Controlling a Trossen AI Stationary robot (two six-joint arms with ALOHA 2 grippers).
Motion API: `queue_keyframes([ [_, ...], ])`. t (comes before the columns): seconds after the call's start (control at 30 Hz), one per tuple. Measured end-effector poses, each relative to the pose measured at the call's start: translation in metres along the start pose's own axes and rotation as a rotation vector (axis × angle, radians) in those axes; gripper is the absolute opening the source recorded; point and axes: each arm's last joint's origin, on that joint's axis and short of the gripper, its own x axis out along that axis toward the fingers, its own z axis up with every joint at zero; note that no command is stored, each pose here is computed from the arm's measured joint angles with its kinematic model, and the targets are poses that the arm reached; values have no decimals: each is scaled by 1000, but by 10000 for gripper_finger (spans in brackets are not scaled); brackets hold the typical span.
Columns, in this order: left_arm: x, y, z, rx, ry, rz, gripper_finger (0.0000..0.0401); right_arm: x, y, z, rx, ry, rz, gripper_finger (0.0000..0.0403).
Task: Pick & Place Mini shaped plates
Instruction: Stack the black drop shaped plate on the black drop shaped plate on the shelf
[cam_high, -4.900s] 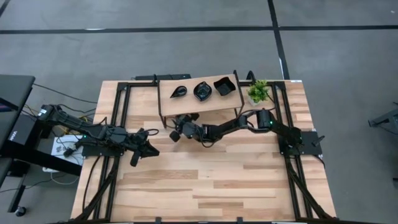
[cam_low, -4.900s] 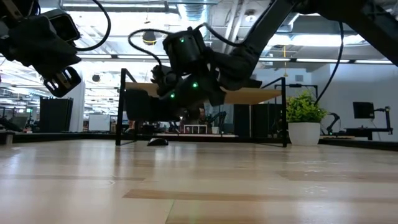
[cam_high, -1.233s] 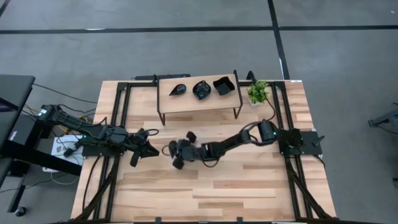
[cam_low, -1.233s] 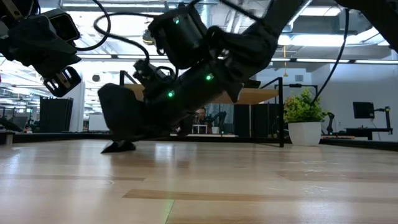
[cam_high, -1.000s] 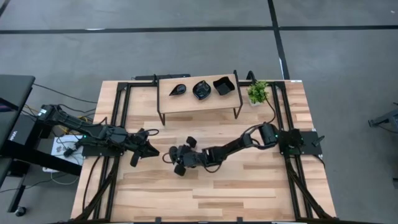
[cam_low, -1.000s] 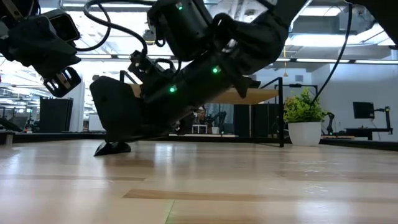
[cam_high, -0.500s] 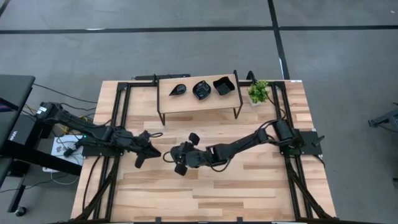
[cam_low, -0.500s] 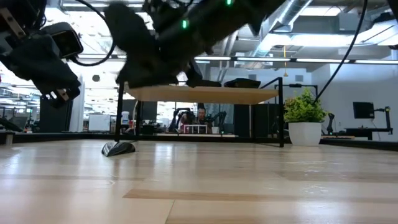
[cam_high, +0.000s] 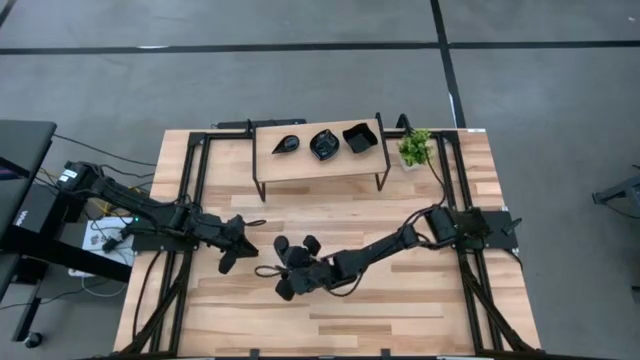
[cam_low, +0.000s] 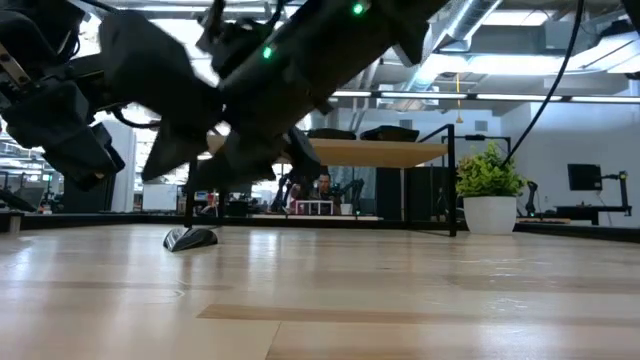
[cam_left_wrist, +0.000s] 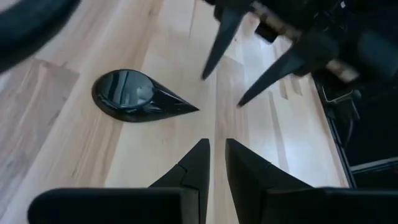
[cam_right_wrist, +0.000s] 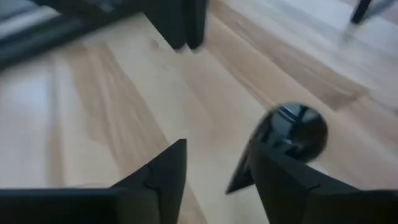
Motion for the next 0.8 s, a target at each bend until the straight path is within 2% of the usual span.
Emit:
queue_keyframes([
  [0.3,0,-1,0,-23,12,-24,53,27,13,-9,-30,68,-133,242],
  [0.57,0,-1,0,-22,13,-25,53,24,17,-12,-59,120,-237,238],
  [0.8,0,-1,0,-21,12,-26,53,28,5,-9,-75,150,-294,233],
])
